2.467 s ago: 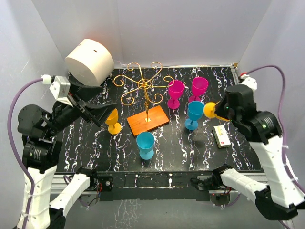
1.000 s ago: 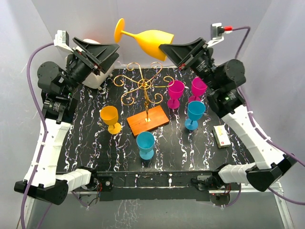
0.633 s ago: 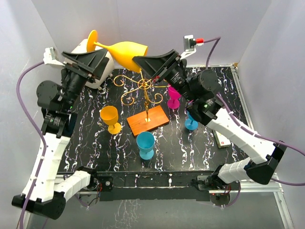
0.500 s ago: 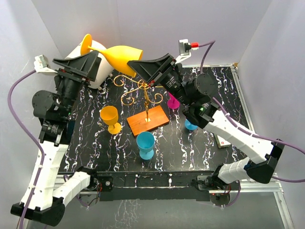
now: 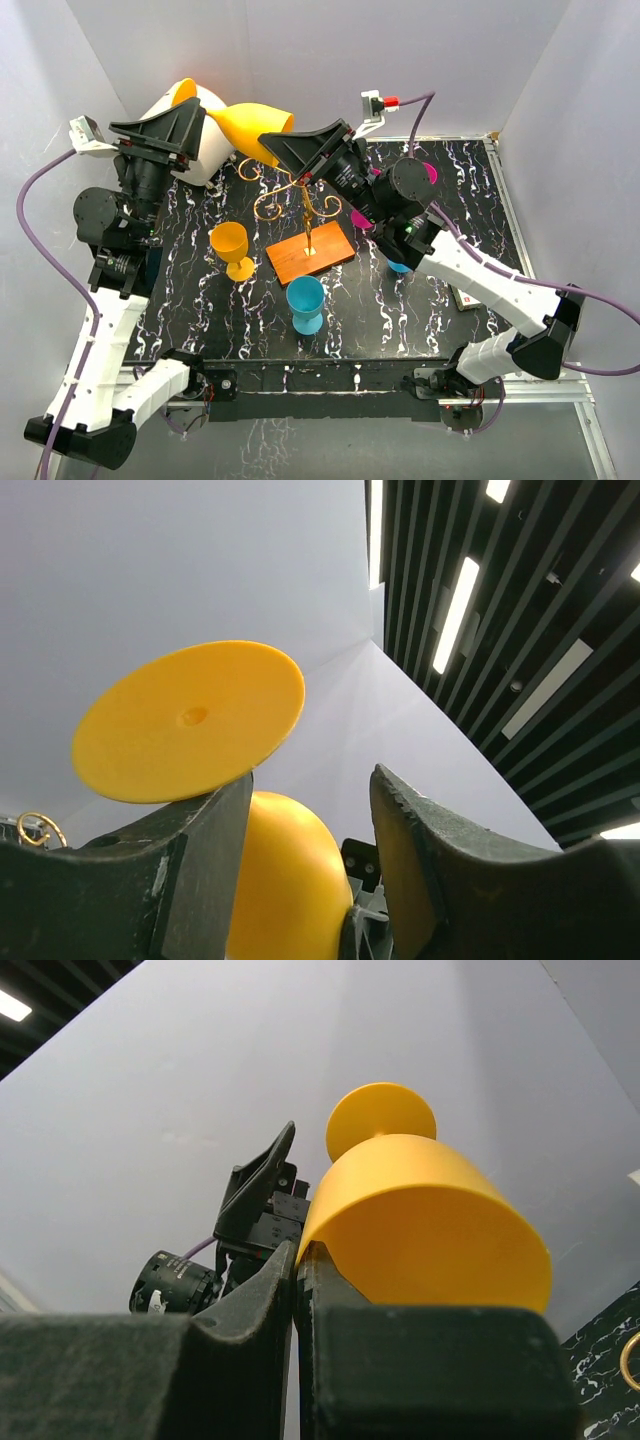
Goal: Place the wine glass upside down on the wine glass rack
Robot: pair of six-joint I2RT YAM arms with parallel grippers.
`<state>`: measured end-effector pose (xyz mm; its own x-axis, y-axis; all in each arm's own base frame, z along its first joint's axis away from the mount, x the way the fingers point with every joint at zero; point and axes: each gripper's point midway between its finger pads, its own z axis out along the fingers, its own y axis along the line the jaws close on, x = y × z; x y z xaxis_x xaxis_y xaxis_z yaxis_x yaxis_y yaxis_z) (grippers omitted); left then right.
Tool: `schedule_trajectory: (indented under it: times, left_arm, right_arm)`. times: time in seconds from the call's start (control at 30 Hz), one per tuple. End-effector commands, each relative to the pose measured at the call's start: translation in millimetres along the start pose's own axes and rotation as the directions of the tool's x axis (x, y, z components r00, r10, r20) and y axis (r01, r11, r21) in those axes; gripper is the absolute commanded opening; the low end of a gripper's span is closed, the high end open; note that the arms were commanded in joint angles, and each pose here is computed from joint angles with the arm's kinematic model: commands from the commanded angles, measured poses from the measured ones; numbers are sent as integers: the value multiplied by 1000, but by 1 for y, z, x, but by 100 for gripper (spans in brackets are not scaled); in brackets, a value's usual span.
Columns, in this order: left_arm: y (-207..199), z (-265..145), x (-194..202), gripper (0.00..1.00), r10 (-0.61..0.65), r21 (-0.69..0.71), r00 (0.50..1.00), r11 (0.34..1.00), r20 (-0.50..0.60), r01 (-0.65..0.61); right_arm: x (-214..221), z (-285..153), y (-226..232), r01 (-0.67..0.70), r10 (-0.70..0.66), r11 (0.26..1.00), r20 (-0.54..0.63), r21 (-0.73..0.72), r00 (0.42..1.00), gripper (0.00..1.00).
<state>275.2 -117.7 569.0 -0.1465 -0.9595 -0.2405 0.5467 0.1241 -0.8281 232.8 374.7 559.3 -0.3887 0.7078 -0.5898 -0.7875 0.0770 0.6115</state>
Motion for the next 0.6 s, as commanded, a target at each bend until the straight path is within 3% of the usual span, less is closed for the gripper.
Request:
schedule_trajectory:
  times: [0.0,0.2,0.3,0.57]
  left_arm:
    - [-10,-2,-5,49,-6,34,1000,999,28,5]
    - [24,-13,-13,57,-36,-140,996,989,87,48]
    - [28,-19,-19,61,-38,-151,992,987,123,57]
    - [30,-14,-14,67,-35,-165,995,985,93,50]
  right_arm:
    - [-13,-2,28,-9,13,995,39,-101,999,0]
    - [-16,2,24,-4,9,996,61,-88,998,0]
    - [-16,4,21,-6,11,997,66,-75,998,0]
    - [-3,8,13,-51,53,998,41,-45,998,0]
